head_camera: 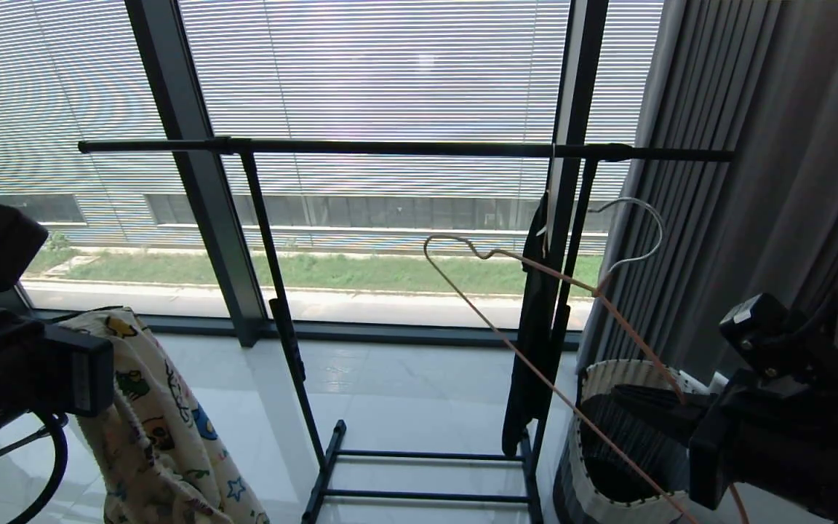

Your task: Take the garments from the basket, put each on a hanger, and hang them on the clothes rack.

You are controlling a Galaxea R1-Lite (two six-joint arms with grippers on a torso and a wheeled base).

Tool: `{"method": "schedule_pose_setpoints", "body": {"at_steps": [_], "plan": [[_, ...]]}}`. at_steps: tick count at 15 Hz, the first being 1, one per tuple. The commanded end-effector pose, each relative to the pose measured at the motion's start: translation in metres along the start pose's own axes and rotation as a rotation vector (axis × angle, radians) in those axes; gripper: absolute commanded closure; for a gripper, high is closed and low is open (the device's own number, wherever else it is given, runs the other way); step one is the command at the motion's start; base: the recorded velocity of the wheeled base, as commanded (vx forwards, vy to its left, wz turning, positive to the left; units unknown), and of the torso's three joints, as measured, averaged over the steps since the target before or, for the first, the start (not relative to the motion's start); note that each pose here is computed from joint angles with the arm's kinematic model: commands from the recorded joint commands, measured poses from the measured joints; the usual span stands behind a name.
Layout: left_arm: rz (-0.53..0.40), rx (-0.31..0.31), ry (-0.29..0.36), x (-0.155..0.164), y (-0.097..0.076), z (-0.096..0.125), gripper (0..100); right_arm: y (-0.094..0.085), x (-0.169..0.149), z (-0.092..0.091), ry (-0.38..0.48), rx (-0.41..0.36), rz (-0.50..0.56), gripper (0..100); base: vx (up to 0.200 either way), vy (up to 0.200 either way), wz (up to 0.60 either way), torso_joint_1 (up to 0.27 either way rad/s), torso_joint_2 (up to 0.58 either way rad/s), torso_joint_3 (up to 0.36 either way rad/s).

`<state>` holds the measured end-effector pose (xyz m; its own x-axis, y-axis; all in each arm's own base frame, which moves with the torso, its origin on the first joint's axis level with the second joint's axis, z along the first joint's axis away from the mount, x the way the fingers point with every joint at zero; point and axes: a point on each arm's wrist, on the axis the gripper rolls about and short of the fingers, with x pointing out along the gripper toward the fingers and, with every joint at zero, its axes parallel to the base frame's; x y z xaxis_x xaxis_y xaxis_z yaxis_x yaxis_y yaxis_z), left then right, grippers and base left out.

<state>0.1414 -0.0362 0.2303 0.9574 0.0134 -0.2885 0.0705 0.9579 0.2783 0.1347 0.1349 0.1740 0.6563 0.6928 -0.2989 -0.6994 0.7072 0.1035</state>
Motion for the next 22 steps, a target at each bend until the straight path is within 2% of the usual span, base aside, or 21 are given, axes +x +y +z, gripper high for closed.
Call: {"method": "schedule_pose_setpoints", "body": {"at_steps": [1,3,5,7,8,12,18,21,22], "plan": [[-0.017,0.016,0.051,0.035,-0.012,0.006,100,0.029,-0.002,-0.009,0.037,-0.038,0.151,100,0.000,0.000,0.00,0.000,0.00,0.000],[-0.018,0.002,0.071,0.055,-0.016,0.015,100,0.042,-0.005,-0.015,0.061,-0.046,0.219,100,0.000,0.000,0.00,0.000,0.00,0.000],[-0.002,-0.078,0.065,0.071,-0.019,0.028,100,0.050,-0.006,-0.017,0.068,-0.057,0.261,100,0.000,0.000,0.00,0.000,0.00,0.000],[0.040,-0.187,0.053,0.088,-0.031,0.045,100,0.059,-0.003,-0.021,0.092,-0.071,0.303,100,0.000,0.000,0.00,0.000,0.00,0.000],[0.035,-0.207,0.048,0.090,-0.036,0.049,100,0.062,0.001,-0.022,0.107,-0.076,0.309,100,0.000,0.000,0.00,0.000,0.00,0.000],[0.002,-0.196,0.052,0.091,-0.047,0.049,100,0.069,0.015,-0.019,0.099,-0.078,0.319,100,0.000,0.000,0.00,0.000,0.00,0.000],[0.013,-0.192,0.053,0.092,-0.054,0.050,100,0.074,0.032,-0.016,0.109,-0.055,0.304,100,0.000,0.000,0.00,0.000,0.00,0.000],[0.099,-0.174,0.074,0.097,-0.062,0.047,100,0.080,0.056,-0.011,0.071,-0.007,0.242,100,0.000,0.000,0.00,0.000,0.00,0.000],[0.123,-0.196,0.070,0.098,-0.064,0.048,100,0.082,0.065,-0.011,0.069,0.001,0.205,100,0.000,0.000,0.00,0.000,0.00,0.000]]}}
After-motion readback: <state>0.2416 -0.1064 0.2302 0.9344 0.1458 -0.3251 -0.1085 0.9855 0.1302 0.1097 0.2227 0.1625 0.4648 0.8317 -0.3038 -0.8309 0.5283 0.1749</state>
